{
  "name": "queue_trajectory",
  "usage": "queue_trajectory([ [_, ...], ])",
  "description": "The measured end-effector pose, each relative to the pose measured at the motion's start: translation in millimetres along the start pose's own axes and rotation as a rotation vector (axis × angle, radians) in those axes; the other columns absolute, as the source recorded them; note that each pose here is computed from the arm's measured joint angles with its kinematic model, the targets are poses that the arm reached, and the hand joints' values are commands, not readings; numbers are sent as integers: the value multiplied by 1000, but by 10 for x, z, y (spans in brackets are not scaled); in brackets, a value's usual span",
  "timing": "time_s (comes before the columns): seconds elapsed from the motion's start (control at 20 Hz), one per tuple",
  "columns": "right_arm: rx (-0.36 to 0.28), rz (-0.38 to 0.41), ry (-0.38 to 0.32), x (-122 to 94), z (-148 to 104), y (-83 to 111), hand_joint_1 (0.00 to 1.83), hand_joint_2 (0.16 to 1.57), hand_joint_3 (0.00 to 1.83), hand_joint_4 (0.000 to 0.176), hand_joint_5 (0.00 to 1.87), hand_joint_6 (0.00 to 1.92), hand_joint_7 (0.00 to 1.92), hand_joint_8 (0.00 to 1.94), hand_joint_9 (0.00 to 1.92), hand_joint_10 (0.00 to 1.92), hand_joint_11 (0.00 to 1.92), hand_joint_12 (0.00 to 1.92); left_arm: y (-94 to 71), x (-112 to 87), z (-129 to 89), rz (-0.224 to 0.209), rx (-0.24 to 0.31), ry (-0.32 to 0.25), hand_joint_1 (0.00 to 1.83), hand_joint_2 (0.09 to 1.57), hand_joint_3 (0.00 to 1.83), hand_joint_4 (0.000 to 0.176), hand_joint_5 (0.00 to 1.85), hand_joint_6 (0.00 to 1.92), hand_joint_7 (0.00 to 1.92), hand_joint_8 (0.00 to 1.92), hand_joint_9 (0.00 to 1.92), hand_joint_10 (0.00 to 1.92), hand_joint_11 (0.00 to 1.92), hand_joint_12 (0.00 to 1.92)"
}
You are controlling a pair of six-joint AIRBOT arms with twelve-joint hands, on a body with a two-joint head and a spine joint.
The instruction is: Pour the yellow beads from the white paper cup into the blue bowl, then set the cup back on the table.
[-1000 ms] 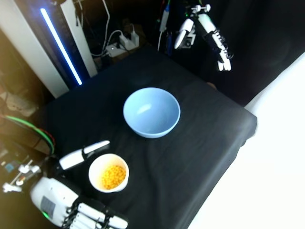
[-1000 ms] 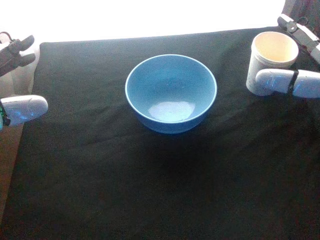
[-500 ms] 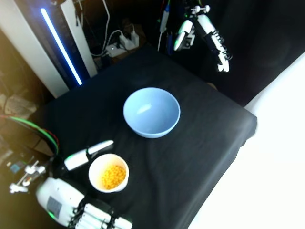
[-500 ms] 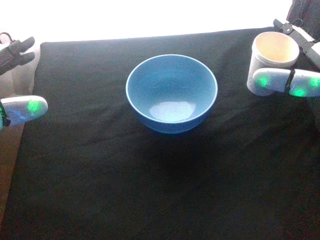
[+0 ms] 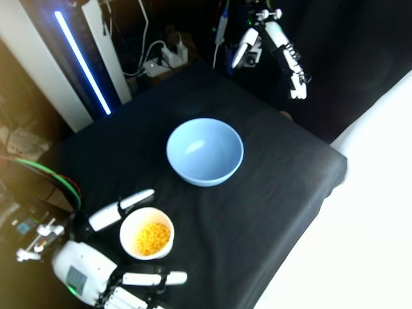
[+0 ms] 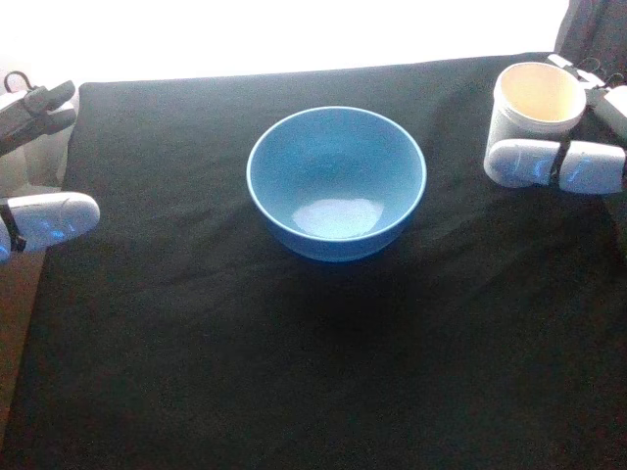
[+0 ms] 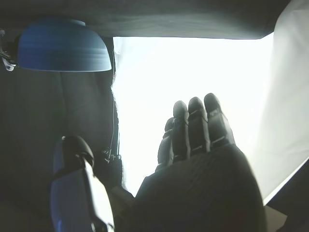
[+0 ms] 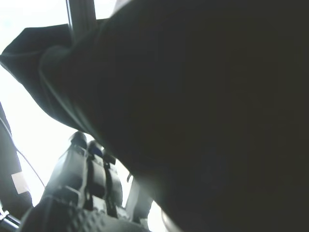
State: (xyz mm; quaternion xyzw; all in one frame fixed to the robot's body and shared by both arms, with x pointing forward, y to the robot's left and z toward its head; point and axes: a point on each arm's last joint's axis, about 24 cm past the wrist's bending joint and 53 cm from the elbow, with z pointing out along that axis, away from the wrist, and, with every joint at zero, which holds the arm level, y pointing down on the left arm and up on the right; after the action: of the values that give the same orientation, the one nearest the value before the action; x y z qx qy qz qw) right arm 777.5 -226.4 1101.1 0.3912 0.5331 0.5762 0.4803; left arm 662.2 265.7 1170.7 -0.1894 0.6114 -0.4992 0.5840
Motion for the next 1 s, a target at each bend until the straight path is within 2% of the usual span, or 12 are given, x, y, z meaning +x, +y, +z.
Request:
queue_trajectory([
  [0.05, 0, 1, 0, 1, 0, 1, 921, 834, 13, 81, 890, 9, 77, 3, 0, 0, 0, 0, 0, 0, 0, 0, 0, 0, 463, 895, 0, 3, 115, 1, 260, 1, 193, 5, 0, 282],
  [0.1, -1, 2, 1, 3, 0, 1, 1002, 870, 19, 74, 935, 19, 98, 8, 0, 0, 0, 0, -1, 0, 0, 0, 0, 0, 454, 897, 1, 3, 110, 1, 259, 1, 192, 3, 0, 255],
  [0.15, -5, 11, -2, -7, 3, 13, 1048, 886, 8, 33, 1028, 17, 139, 6, 0, 0, 0, 0, -3, 0, 0, 0, 1, 0, 443, 895, 0, 10, 113, 2, 260, 1, 196, 4, 0, 252],
  [0.2, -11, 12, -5, -15, 6, 32, 1103, 946, 8, 147, 1322, 179, 171, 8, 0, 0, 0, 0, -2, -1, 0, 0, 1, -1, 435, 886, 0, 13, 120, 3, 270, 3, 204, 5, 0, 276],
  [0.25, -18, 13, -10, -31, 6, 50, 1137, 961, 3, 95, 1394, 195, 224, 13, 0, 0, 0, 0, -4, -3, 0, 0, 2, -1, 441, 889, 0, 18, 121, 2, 267, 1, 200, 2, 0, 243],
  [0.3, -20, 10, -12, -45, 10, 54, 1175, 966, 1, 0, 1418, 180, 286, 17, 0, 0, 0, 0, -6, -3, 0, 0, 3, -1, 443, 896, 1, 16, 122, 1, 272, 2, 197, 0, 0, 217],
  [0.5, -27, 11, -13, -48, 9, 71, 1210, 974, 0, 0, 1415, 174, 436, 4, 85, 5, 0, 0, -12, -6, 0, 0, 5, -3, 441, 907, 3, 29, 153, 3, 292, 2, 220, 3, 0, 324],
  [0.65, -31, 6, 7, -8, 9, 83, 1183, 989, 0, 0, 1324, 372, 538, 7, 219, 10, 26, 14, -7, 7, -2, -3, 5, -2, 422, 919, 3, 48, 142, 1, 281, 2, 192, 4, 0, 232],
  [0.7, -33, 0, 20, 21, 9, 90, 1175, 1000, 1, 0, 1285, 445, 586, 3, 291, 16, 4, 302, 1, 19, -1, -5, 3, -1, 409, 924, 3, 46, 136, 0, 281, 1, 194, 3, 0, 241],
  [0.75, -38, -3, 38, 64, 21, 113, 1154, 1013, 2, 0, 1241, 530, 654, 5, 338, 12, 0, 457, 7, 31, -3, -5, 1, 3, 410, 917, 0, 58, 135, 0, 279, 0, 188, 0, 0, 238],
  [0.95, -47, -42, 98, 212, 27, 178, 1169, 1080, 1, 0, 1055, 846, 998, 3, 696, 9, 61, 928, 10, 32, -3, -6, 1, 2, 441, 931, 0, 42, 135, 1, 257, 1, 180, 1, 0, 271],
  [1.0, -43, -52, 104, 199, 18, 189, 1240, 1086, 4, 0, 1039, 1029, 1071, 460, 851, 5, 241, 867, 18, 38, -3, -9, -1, 0, 440, 935, 2, 42, 129, 0, 261, 2, 176, 0, 0, 249],
])
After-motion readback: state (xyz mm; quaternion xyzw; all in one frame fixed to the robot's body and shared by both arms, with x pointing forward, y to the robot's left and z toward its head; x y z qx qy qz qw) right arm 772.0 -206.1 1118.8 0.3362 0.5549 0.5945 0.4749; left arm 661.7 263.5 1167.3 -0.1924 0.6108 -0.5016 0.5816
